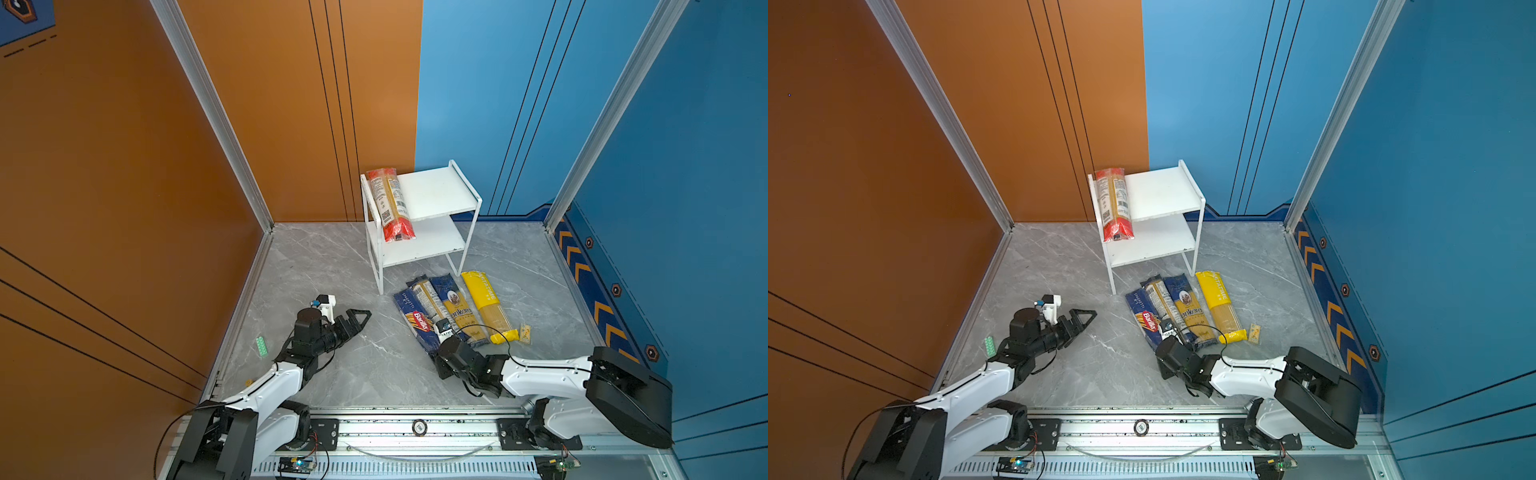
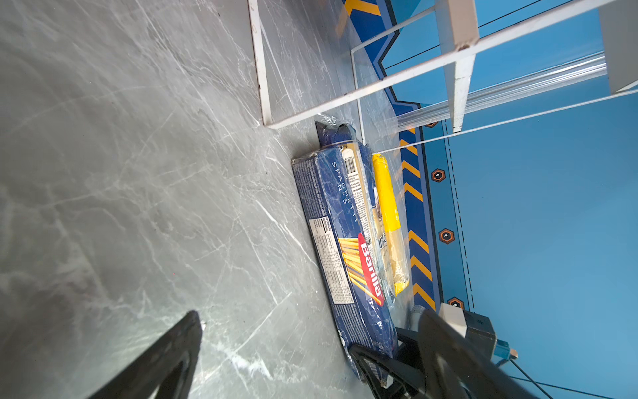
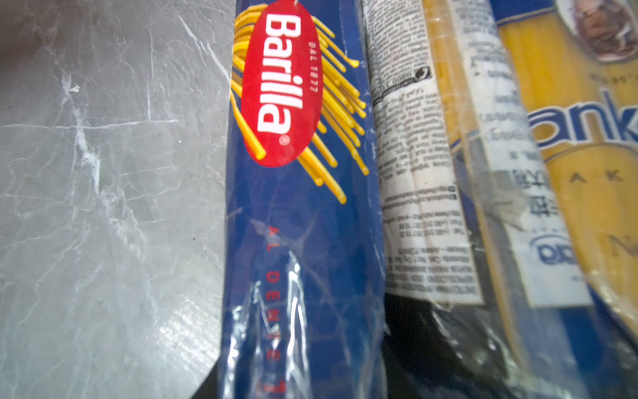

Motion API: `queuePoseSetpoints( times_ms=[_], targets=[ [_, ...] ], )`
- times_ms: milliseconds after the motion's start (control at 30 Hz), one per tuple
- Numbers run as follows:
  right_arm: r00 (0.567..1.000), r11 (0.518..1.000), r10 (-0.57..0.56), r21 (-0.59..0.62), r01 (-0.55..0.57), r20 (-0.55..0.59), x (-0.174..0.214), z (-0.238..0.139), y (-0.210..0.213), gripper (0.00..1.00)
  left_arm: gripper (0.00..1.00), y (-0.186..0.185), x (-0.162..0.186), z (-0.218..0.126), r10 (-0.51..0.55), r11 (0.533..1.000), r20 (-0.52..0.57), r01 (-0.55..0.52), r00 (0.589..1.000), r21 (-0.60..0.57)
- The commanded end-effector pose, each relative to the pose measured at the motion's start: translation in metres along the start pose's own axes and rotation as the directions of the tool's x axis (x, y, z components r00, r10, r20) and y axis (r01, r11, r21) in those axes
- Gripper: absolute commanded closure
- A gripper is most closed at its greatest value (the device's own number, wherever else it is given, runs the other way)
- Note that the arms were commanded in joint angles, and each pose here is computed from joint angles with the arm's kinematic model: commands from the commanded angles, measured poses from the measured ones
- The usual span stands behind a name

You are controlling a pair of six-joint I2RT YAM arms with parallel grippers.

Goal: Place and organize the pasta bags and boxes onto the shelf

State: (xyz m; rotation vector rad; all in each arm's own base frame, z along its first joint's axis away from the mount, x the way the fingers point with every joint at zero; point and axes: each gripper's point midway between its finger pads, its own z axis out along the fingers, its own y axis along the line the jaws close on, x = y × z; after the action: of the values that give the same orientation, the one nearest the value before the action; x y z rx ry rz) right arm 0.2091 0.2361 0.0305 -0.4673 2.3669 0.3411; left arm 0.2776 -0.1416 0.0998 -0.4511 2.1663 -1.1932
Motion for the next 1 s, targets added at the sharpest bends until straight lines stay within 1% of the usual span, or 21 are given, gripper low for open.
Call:
queuePoseSetpoints(
  times_ms=[0,267,533,700,967],
  targets=[
    [0.995,0.999,-0.023,0.036,0.027,-0.094,0.022,-0.009,-0.019,1.00,0.02,0.003,0.002,0.000,0.003,1.000,-0.012,-0.003,1.000,0.002],
    [0.999,1.000,0.004,-0.009,-0.004,-0.034,-0.005,-0.033,-0.020,1.00,0.02,0.004,0.003,0.000,0.004,1.000,-0.013,-0.004,1.000,0.001],
    [0.999,0.999,-0.022,-0.028,0.021,-0.041,-0.020,-0.049,-0.018,1.00,0.02,0.005,0.004,0.000,0.005,1.000,-0.014,-0.005,1.000,-0.003],
    [0.999,1.000,-0.019,-0.017,0.018,-0.036,-0.031,-0.054,-0.019,1.00,0.02,0.005,0.004,0.000,0.006,1.000,-0.014,-0.006,1.000,-0.003],
    [1.000,1.000,-0.023,-0.018,0.023,0.003,-0.049,-0.065,-0.018,1.00,0.02,0.006,0.004,-0.001,0.006,1.000,-0.012,-0.006,1.000,-0.005]
  ],
)
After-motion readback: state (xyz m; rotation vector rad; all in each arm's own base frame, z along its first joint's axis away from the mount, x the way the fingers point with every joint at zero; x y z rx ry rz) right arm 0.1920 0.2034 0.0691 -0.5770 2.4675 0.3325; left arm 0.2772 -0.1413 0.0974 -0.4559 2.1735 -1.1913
